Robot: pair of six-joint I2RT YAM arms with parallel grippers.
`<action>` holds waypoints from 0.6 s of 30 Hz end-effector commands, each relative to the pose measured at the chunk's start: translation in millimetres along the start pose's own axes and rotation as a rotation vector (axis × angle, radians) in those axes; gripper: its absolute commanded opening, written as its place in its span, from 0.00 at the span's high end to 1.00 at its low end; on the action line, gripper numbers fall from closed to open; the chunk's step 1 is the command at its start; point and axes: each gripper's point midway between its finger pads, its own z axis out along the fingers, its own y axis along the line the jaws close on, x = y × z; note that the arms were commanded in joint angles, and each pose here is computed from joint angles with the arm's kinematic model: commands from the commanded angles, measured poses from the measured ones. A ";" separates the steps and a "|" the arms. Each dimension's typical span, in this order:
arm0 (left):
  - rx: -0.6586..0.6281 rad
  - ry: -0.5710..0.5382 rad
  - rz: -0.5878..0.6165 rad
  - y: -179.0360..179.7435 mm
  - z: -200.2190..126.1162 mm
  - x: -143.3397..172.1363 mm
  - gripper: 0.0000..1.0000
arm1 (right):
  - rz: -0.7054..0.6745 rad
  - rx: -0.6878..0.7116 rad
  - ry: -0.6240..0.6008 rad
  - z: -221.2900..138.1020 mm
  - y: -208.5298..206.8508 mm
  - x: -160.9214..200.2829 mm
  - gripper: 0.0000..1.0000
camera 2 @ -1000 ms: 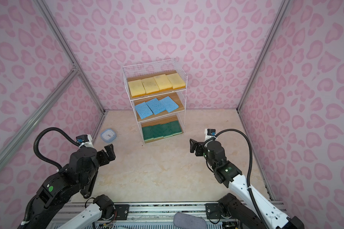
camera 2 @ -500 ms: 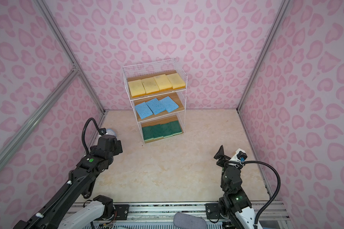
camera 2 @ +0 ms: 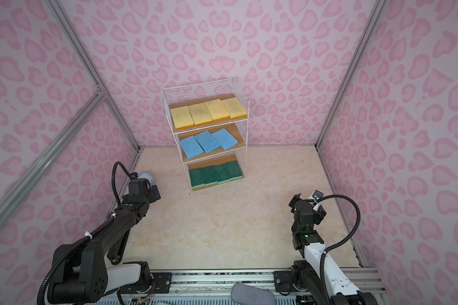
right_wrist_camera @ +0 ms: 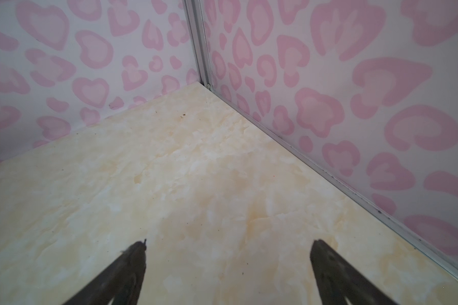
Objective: Arrange cleaning sponges on a shelf
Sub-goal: Reset both arms
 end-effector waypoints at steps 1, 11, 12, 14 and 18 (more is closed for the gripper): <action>0.086 -0.148 -0.010 -14.5 2.4 -15.8 0.02 | 0.030 -0.002 -0.083 5.7 3.4 -11.1 0.02; 0.156 -0.280 -0.146 -20.6 -2.2 -27.3 0.02 | -0.014 -0.070 -0.132 16.5 26.3 -4.1 0.01; 0.173 -0.271 -0.132 -25.2 0.0 -25.8 0.02 | -0.019 -0.071 -0.124 18.3 28.4 -3.9 0.01; 0.173 -0.264 -0.116 -27.3 2.7 -24.5 0.02 | -0.029 -0.073 -0.117 21.1 31.7 -3.9 0.01; 0.134 -0.269 -0.049 -24.5 4.9 -29.0 0.02 | -0.123 -0.079 -0.088 25.3 43.0 -6.9 0.01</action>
